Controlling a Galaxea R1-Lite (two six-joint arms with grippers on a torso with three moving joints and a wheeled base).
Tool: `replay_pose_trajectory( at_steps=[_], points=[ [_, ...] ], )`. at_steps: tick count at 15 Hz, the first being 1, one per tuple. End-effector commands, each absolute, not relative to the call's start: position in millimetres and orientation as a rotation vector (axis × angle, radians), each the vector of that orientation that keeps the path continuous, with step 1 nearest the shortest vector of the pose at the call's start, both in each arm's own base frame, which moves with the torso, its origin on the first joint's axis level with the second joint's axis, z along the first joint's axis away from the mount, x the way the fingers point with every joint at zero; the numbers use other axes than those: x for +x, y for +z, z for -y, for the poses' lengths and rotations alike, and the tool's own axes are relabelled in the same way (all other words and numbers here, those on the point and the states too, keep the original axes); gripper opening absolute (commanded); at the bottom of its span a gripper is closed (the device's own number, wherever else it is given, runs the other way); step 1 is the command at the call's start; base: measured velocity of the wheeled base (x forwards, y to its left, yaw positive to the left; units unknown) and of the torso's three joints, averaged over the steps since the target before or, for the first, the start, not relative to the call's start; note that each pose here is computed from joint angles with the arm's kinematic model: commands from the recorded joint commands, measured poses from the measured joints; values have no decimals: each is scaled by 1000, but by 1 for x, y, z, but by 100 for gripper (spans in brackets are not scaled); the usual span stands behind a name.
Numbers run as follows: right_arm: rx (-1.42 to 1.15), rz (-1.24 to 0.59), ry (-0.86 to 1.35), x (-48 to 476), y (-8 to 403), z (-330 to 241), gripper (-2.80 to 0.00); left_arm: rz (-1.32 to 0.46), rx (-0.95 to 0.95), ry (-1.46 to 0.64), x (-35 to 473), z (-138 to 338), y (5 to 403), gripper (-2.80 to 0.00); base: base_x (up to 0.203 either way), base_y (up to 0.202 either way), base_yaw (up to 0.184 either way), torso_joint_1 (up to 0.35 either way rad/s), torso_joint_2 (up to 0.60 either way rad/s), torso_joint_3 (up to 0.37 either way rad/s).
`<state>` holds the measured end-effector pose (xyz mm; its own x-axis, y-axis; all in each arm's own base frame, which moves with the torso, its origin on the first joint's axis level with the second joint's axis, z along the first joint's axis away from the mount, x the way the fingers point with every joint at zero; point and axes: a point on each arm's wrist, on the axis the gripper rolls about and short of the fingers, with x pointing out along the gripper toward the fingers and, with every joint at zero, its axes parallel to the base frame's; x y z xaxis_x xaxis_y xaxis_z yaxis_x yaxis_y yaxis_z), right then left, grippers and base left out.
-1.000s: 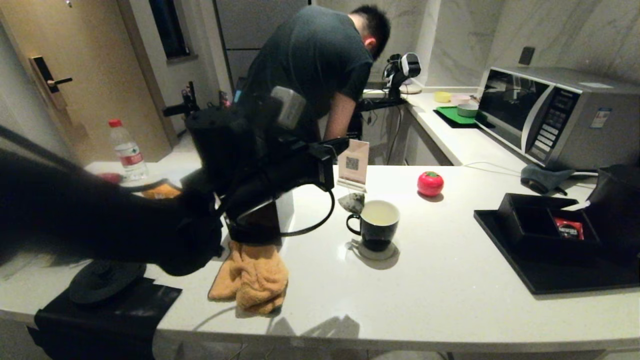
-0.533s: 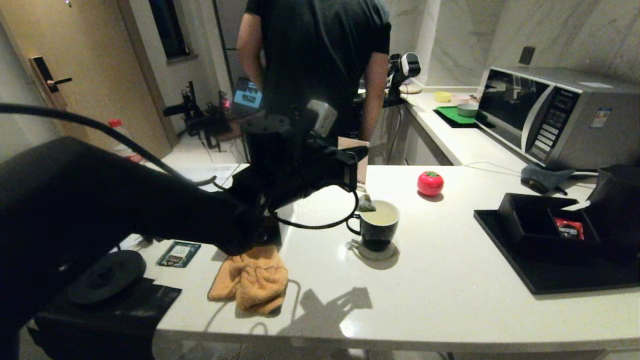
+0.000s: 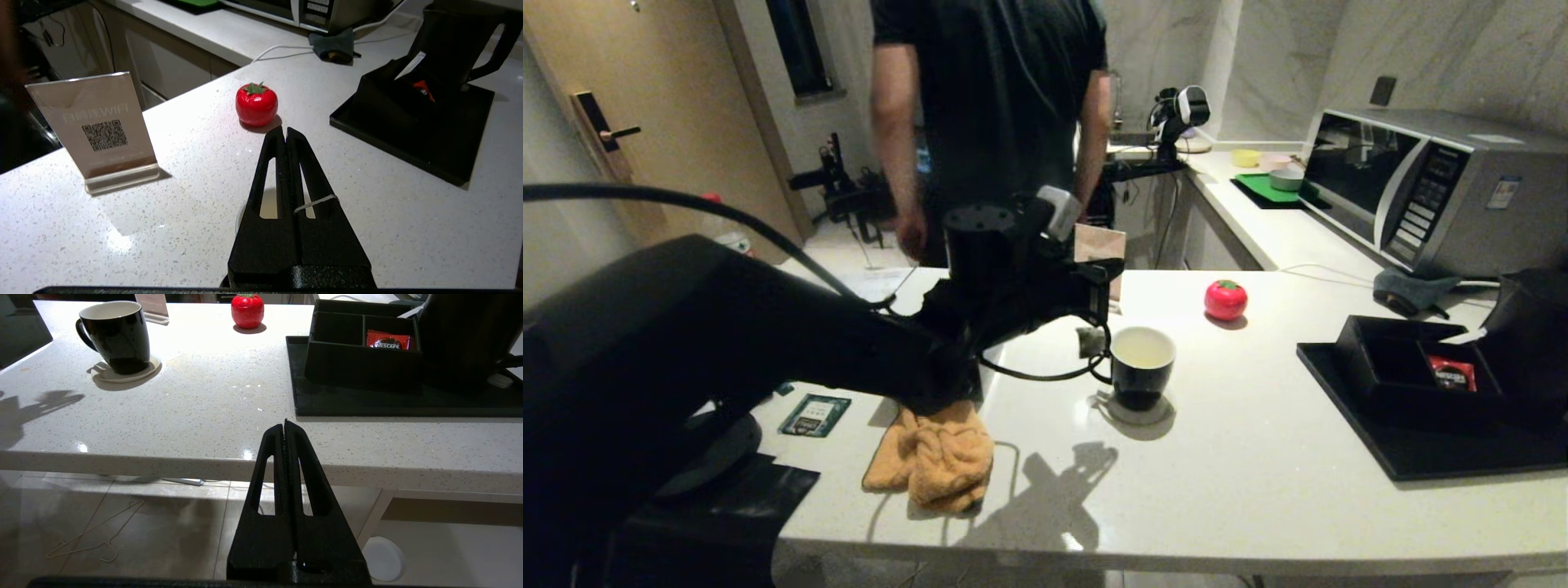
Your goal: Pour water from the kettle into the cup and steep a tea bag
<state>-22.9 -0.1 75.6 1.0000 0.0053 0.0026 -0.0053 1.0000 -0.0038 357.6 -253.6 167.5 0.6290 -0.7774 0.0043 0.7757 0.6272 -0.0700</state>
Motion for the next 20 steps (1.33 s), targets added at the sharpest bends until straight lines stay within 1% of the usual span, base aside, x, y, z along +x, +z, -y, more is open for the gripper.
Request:
replay_pose_trajectory(
  at_steps=[1,4,9,12,17,20],
  points=[
    [-5,2,6,-23,76,0,-280,-39,-66,-892,362,257,168,-280,0,0,0,0,0,0],
    [-5,0,5,-23,75,0,-280,-77,-59,-892,373,265,159,-280,0,0,0,0,0,0],
    [-5,0,6,-23,76,0,-280,-34,-65,-899,403,289,147,-280,0,0,0,0,0,0],
    [-5,0,6,-23,75,0,-280,-77,-59,-898,415,295,139,-280,0,0,0,0,0,0],
    [-5,2,6,-23,76,0,-280,-109,-50,-917,416,306,117,-280,0,0,0,0,0,0],
    [-3,2,6,-23,76,0,-280,-123,-45,-934,412,314,110,-280,0,0,0,0,0,0]
  ],
)
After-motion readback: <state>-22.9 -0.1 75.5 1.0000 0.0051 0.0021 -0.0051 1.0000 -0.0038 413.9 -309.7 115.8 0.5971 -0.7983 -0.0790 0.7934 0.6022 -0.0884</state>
